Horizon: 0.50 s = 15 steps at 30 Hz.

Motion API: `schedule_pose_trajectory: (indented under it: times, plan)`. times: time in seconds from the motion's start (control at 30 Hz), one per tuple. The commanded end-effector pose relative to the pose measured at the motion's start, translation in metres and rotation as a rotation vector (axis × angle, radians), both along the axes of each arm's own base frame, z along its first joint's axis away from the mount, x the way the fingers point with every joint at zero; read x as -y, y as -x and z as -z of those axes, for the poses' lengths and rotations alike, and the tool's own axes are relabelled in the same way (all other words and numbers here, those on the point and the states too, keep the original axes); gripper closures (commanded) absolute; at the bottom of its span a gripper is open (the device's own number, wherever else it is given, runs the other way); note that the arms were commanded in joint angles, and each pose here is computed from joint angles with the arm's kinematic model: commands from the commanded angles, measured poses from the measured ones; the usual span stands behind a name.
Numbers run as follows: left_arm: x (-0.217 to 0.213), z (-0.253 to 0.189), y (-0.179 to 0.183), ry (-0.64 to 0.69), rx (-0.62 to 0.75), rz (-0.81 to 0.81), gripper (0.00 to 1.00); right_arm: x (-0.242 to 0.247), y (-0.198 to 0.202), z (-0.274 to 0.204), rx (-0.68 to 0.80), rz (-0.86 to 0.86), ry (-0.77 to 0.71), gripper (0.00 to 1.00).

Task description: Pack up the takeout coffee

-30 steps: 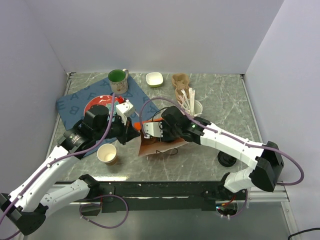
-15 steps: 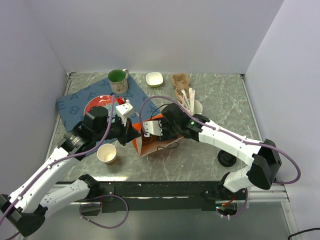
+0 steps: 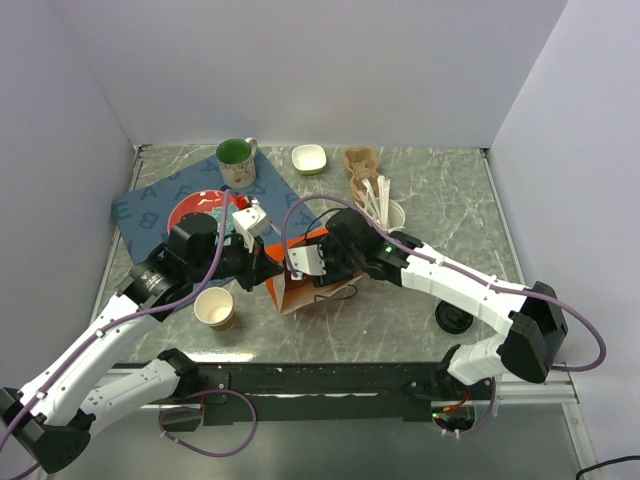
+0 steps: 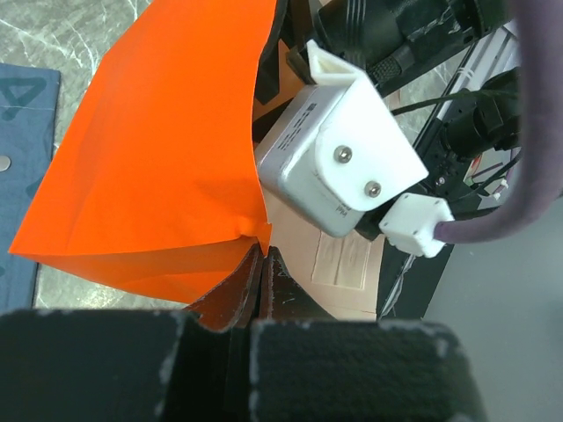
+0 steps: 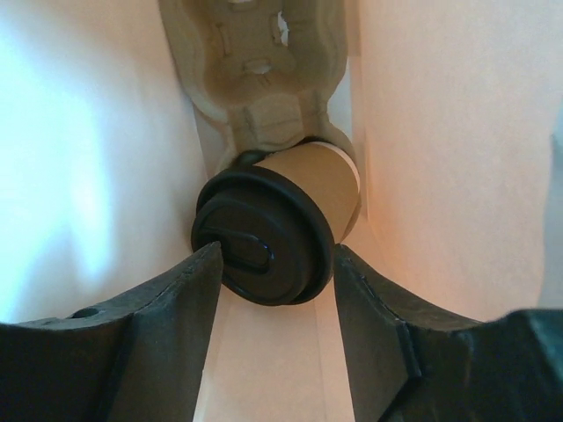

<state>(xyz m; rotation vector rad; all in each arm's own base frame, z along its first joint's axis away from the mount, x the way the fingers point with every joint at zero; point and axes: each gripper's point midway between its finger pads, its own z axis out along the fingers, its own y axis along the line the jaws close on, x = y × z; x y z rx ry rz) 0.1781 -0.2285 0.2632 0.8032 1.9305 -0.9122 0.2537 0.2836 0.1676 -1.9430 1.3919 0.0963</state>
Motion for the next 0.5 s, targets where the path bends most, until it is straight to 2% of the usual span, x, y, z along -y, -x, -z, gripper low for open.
schedule_pose_trajectory:
  times: [0.0,0.17,0.47]
  plan:
    - [0.003,-0.008,0.001,0.032,0.024,0.012,0.99,-0.001,0.0,-0.012,0.01,-0.009,-0.055,0.39]
    - [0.003,-0.01,0.001,0.041,0.033,0.009,0.99,-0.001,-0.002,-0.002,-0.016,-0.001,-0.043,0.38]
    - [0.006,-0.011,0.002,0.06,0.036,0.023,0.99,0.0,-0.015,0.012,-0.028,0.021,0.007,0.28]
